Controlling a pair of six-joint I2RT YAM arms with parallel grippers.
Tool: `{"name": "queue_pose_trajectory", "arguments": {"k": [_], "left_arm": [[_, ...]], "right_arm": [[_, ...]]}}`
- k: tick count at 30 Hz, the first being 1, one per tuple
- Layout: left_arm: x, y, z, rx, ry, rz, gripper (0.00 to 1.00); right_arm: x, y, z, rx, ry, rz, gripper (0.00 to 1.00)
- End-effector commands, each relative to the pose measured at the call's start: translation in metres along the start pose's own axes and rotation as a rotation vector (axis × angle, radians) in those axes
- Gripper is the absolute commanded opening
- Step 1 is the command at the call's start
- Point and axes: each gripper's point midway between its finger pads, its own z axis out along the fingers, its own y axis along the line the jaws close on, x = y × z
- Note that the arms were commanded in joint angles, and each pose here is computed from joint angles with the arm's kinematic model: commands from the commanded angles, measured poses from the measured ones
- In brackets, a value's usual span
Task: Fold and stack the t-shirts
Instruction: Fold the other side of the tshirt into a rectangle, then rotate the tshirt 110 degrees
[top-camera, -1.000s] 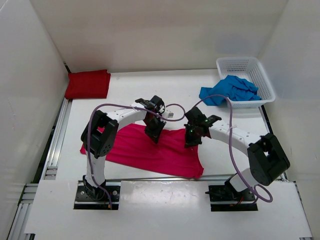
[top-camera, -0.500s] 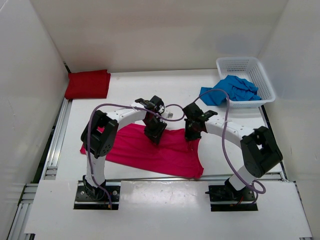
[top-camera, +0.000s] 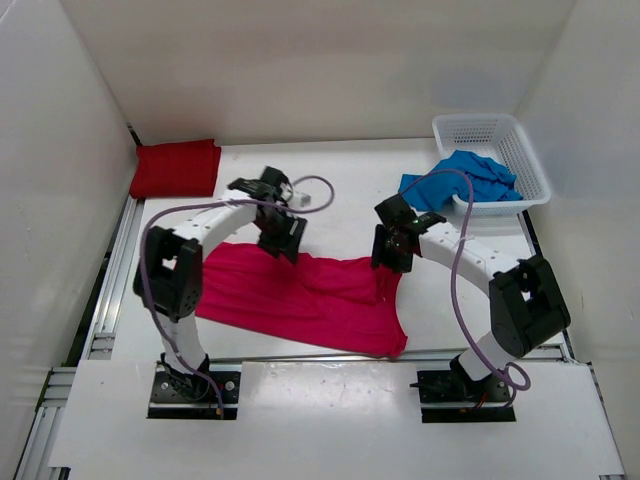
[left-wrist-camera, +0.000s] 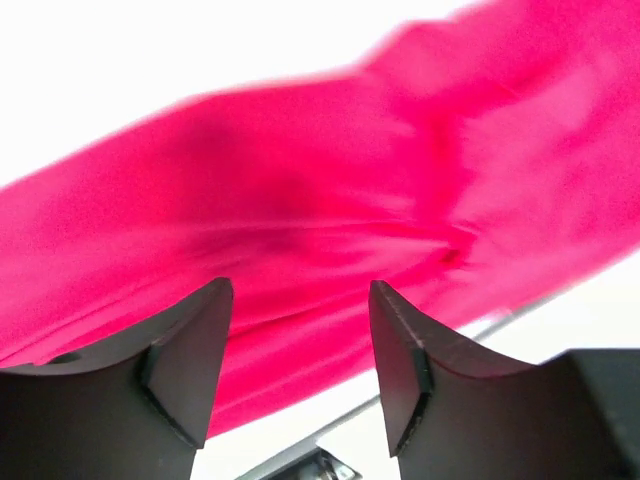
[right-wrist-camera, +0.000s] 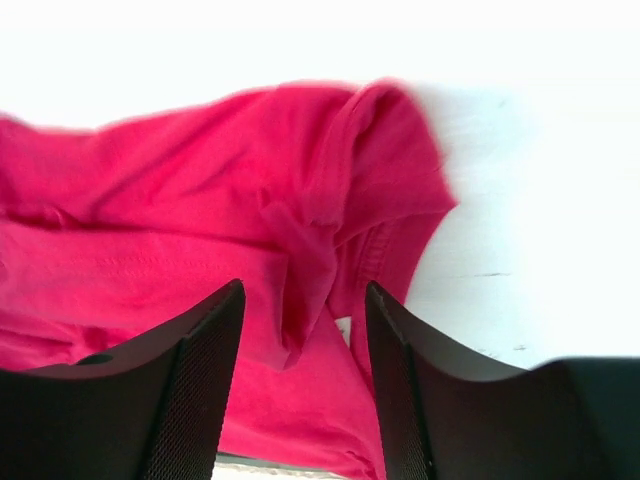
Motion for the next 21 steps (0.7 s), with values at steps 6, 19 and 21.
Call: {"name": "queue_pose_trajectory", "arguments": {"k": [6,19,21], "left_arm": [[0.005,0.201,-0.102,-0.618,-0.276,-0.334,0.70],[0.082,0.306,-0.063,-0.587,-0.130,-0.654,0.70],[0.096,0.312,-0.057,-0.581,-0.100,-0.687,0.70]], "right_arm": [[-0.029,-0.025,0.013,0.095,0.039,0.119,0.60],[-0.027,-0.040,0.069,0.105,0.220,0.188,0.16],[-0.058,-0.025,0.076,0.059,0.185,0.185,0.07]]}}
